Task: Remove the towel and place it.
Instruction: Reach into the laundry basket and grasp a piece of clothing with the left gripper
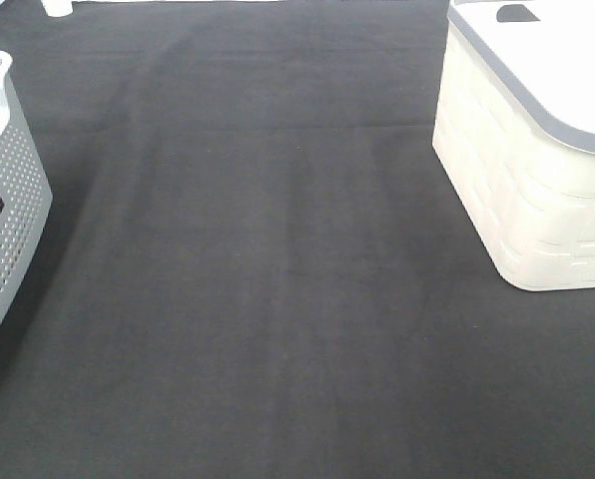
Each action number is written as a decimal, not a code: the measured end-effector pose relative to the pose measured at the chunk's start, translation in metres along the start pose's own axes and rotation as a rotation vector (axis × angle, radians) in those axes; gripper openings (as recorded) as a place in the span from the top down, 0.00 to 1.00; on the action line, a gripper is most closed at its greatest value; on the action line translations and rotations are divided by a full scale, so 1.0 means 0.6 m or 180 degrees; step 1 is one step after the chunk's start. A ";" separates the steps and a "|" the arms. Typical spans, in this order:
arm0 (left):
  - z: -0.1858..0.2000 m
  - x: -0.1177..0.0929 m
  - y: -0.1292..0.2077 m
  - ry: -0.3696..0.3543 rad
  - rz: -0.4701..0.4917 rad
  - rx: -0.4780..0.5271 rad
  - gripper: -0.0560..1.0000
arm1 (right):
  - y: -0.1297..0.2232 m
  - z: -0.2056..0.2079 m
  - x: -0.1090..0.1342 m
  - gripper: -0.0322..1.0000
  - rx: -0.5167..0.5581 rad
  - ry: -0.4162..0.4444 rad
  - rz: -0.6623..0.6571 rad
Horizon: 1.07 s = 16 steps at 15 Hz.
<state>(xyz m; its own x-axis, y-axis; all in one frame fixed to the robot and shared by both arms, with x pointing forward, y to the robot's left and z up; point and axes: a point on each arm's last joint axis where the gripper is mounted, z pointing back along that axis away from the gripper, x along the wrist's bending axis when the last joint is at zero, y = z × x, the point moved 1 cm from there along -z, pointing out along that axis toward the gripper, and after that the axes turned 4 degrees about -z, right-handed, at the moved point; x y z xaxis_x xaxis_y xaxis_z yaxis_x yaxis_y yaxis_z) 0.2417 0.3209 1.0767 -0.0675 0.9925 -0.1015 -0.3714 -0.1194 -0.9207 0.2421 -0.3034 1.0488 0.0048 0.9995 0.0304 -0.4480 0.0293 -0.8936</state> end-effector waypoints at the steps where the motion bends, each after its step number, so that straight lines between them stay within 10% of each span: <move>1: -0.002 0.000 -0.009 -0.0052 0.0009 0.0025 0.11 | 0.000 0.000 0.000 0.13 0.0000 0.0000 0.0000; 16: -0.173 -0.032 -0.218 -0.1093 -0.0208 0.0877 0.11 | 0.000 0.000 0.000 0.18 0.0000 0.0000 0.0000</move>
<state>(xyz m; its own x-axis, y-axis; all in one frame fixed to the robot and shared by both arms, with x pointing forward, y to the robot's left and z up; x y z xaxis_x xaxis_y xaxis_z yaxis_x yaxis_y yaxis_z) 0.3877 0.3202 1.1602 -0.3221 0.9381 0.1273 -0.6150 -0.1051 -0.7815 0.2421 -0.3034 1.0488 0.0048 0.9995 0.0304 -0.4480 0.0293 -0.8936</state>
